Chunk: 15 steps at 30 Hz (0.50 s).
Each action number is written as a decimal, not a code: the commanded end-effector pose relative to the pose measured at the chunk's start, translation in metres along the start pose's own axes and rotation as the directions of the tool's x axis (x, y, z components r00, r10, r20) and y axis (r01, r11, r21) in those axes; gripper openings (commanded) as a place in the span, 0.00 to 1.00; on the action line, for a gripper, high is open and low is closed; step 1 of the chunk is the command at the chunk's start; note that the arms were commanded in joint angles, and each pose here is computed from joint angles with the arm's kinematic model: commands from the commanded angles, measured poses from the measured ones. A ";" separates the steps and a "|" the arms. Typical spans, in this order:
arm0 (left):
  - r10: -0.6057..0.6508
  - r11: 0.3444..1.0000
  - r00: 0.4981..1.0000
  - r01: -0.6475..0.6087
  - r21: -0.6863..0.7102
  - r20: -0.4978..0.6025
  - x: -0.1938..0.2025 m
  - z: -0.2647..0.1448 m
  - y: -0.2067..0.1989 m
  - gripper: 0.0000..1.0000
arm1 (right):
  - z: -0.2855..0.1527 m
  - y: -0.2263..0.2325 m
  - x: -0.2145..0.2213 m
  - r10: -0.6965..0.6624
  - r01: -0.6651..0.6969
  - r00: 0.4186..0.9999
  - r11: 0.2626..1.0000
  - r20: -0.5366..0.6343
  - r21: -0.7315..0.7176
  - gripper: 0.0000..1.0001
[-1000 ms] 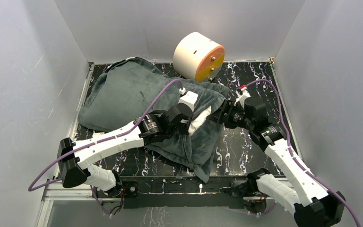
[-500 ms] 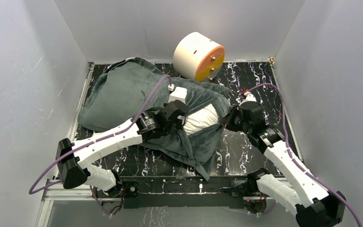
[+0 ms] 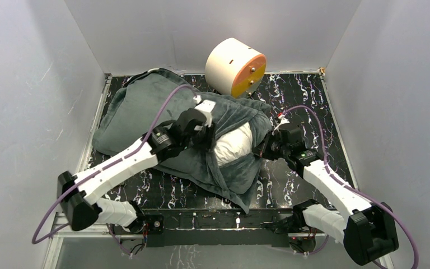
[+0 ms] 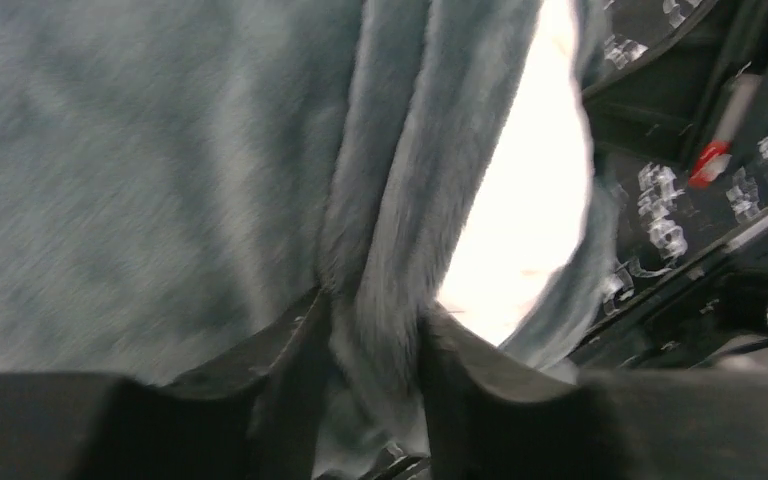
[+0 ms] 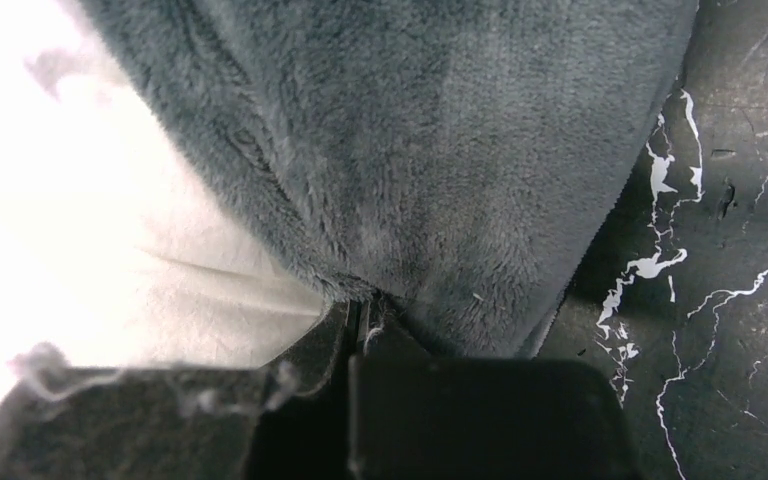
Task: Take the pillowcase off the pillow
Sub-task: Remove the pillow from the pillowcase.
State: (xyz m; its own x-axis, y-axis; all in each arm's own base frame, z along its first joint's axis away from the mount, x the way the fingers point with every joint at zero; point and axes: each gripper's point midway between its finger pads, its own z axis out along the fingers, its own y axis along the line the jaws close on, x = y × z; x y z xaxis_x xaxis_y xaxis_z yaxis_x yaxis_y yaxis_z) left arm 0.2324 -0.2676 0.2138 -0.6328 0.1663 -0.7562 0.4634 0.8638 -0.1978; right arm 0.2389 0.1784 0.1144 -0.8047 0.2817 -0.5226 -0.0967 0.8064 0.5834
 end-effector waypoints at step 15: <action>0.327 0.937 0.931 -0.298 0.180 -0.164 -0.059 0.089 -0.075 0.87 | -0.033 0.018 -0.011 -0.070 0.075 0.994 0.996 0.078 -0.057 0.00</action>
State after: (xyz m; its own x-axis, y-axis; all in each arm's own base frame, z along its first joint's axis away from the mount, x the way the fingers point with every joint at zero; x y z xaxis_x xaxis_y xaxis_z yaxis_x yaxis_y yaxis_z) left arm 0.3161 -0.3909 0.2621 -0.4961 0.3706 -0.7852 0.6723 0.7363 -0.0772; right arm 0.2340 0.1724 0.1420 -0.7464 0.2798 -0.6038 -0.1710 0.7962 0.5804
